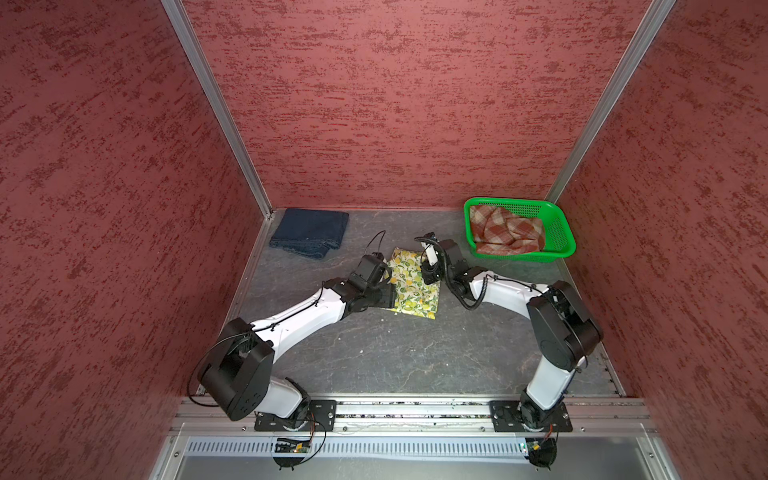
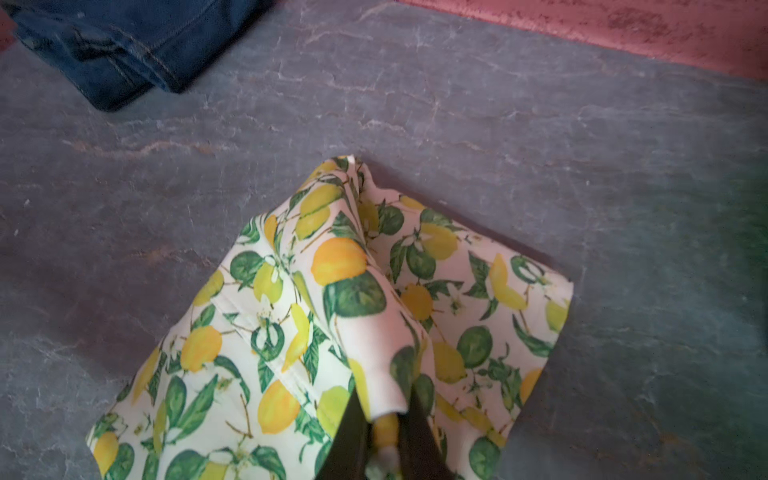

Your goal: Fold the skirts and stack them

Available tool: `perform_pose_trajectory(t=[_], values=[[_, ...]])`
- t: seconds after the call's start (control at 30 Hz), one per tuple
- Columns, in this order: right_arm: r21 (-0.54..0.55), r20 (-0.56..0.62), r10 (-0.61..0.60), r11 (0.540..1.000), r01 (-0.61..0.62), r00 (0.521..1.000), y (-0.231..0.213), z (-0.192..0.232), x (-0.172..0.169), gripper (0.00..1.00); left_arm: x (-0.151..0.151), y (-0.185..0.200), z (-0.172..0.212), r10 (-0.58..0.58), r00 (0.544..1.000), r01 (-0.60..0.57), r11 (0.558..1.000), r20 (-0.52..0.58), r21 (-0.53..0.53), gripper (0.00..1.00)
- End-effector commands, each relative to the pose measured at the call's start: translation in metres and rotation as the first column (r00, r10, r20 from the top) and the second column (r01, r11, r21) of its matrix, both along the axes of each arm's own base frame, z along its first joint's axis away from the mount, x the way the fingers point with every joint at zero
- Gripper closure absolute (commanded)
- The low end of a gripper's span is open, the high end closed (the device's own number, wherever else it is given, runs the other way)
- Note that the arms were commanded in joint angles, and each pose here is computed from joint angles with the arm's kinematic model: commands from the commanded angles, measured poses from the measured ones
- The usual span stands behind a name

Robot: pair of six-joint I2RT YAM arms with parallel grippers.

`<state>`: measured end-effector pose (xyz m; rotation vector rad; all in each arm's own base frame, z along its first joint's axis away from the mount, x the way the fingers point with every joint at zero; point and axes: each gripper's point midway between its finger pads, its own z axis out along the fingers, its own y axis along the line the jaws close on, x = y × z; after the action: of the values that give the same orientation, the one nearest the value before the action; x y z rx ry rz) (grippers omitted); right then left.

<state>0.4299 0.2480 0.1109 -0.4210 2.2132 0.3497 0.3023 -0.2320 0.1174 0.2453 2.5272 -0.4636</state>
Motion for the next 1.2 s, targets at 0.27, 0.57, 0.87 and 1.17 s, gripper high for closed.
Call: perform_pose_trajectory(t=[0.27, 0.57, 0.87, 1.17], values=[[0.272, -0.135, -0.084, 0.955, 0.119, 0.987, -0.034, 0.003, 0.036, 0.84, 0.019, -0.058, 0.001, -0.193, 0.977, 0.195, 0.981, 0.089, -0.015, 0.30], [0.260, -0.267, -0.211, 0.924, 0.281, 0.940, -0.062, -0.023, 0.050, 0.34, 0.030, -0.082, -0.016, -0.226, 0.971, 0.226, 0.974, 0.074, 0.008, 0.30], [0.292, -0.201, -0.249, 0.908, 0.301, 0.947, -0.073, 0.024, 0.039, 0.25, 0.039, -0.101, -0.030, -0.253, 0.965, 0.252, 0.967, 0.069, 0.016, 0.30], [0.311, -0.106, -0.423, 0.845, 0.434, 0.900, -0.113, 0.086, 0.022, 0.25, 0.060, -0.137, -0.060, -0.315, 0.945, 0.311, 0.948, 0.084, 0.064, 0.30]])
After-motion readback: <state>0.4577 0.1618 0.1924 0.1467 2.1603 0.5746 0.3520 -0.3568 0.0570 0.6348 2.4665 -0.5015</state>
